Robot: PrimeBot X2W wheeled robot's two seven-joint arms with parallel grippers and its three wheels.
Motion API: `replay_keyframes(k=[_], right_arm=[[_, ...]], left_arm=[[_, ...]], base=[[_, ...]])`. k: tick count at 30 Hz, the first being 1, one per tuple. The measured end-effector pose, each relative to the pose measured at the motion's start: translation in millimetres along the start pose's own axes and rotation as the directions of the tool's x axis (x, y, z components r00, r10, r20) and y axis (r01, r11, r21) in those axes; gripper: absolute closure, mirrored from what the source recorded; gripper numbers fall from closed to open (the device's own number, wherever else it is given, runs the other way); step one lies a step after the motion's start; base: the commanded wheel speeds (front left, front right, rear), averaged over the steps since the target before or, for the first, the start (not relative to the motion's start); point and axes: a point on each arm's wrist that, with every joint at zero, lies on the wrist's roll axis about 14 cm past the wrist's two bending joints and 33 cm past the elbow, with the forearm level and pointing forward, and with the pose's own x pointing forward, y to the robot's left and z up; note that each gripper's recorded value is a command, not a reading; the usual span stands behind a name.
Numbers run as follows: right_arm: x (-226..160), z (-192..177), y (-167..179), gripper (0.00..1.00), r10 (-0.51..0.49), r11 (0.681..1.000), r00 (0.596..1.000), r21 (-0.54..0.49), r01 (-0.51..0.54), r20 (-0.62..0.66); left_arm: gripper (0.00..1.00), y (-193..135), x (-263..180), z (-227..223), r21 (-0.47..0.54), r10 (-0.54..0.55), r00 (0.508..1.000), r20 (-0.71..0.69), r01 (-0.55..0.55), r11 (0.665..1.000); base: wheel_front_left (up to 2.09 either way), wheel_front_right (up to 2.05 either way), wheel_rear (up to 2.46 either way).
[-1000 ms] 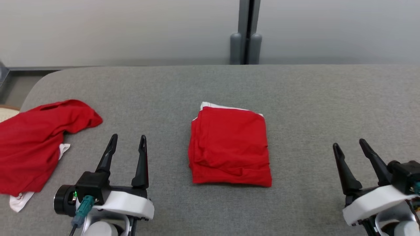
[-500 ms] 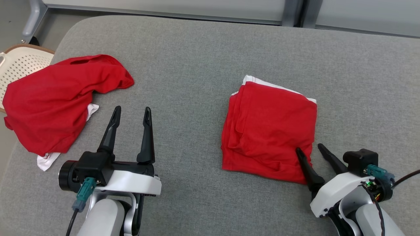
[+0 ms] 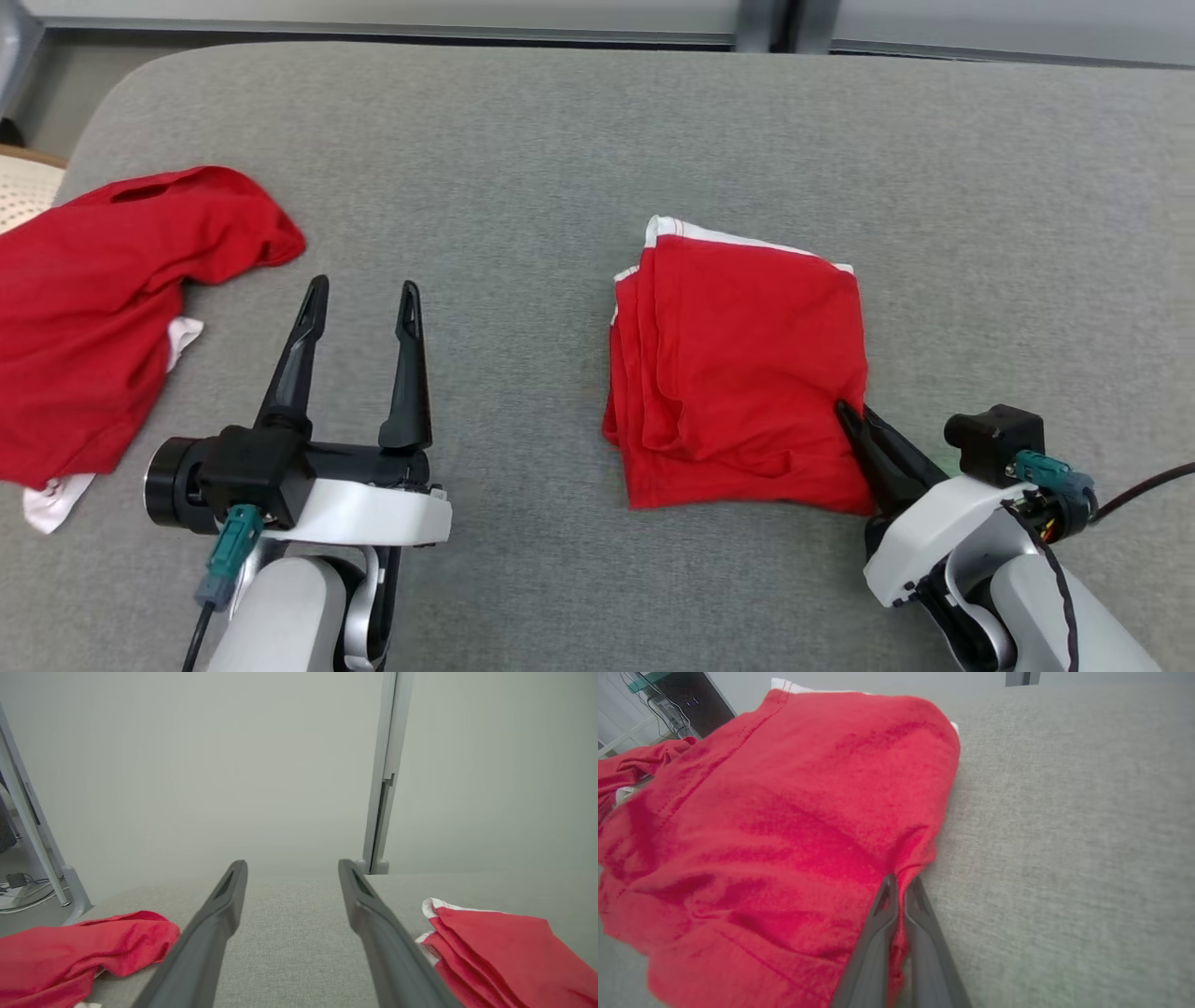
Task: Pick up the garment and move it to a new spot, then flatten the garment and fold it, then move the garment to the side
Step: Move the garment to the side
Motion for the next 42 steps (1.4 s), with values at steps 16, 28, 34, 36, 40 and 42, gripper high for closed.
replay_keyframes(k=[16, 28, 34, 36, 40, 42], right_arm=[[-91.2, 5.4, -122.3, 1.00, -0.305, 0.951, 0.952, -0.051, 0.306, 0.021], [-164.0, 31.1, -271.5, 1.00, -0.593, 0.789, 0.805, -0.216, 0.575, -0.023], [-191.6, 50.3, -328.6, 1.00, -0.704, 0.690, 0.710, -0.237, 0.684, -0.004], [-191.3, 51.7, -340.1, 1.00, -0.723, 0.672, 0.691, -0.235, 0.702, -0.005], [-192.1, 47.2, -359.2, 0.99, -0.761, 0.637, 0.649, -0.208, 0.742, -0.015], [-190.3, 44.1, -364.6, 0.29, -0.774, 0.626, 0.634, -0.176, 0.760, -0.013]], left_arm=[[0.00, -138.2, 49.4, -6.6, -0.059, -0.383, 0.923, 0.047, 0.385, 0.921], [0.00, -201.1, 77.7, -46.5, -0.104, -0.536, 0.844, 0.022, 0.535, 0.838], [0.00, -198.9, 87.1, -69.2, -0.099, -0.538, 0.843, -0.008, 0.534, 0.840], [0.00, -195.4, 90.6, -76.1, -0.093, -0.532, 0.846, -0.016, 0.529, 0.844], [0.00, -189.9, 94.2, -91.2, -0.095, -0.524, 0.851, -0.043, 0.519, 0.850], [0.00, -187.4, 94.3, -98.4, -0.096, -0.520, 0.852, -0.059, 0.514, 0.853]], base=[[0.00, 0.00, 0.00], [0.00, 0.00, 0.00], [0.00, 0.00, 0.00], [0.00, 0.00, 0.00], [0.00, 0.00, 0.00], [0.00, 0.00, 0.00]])
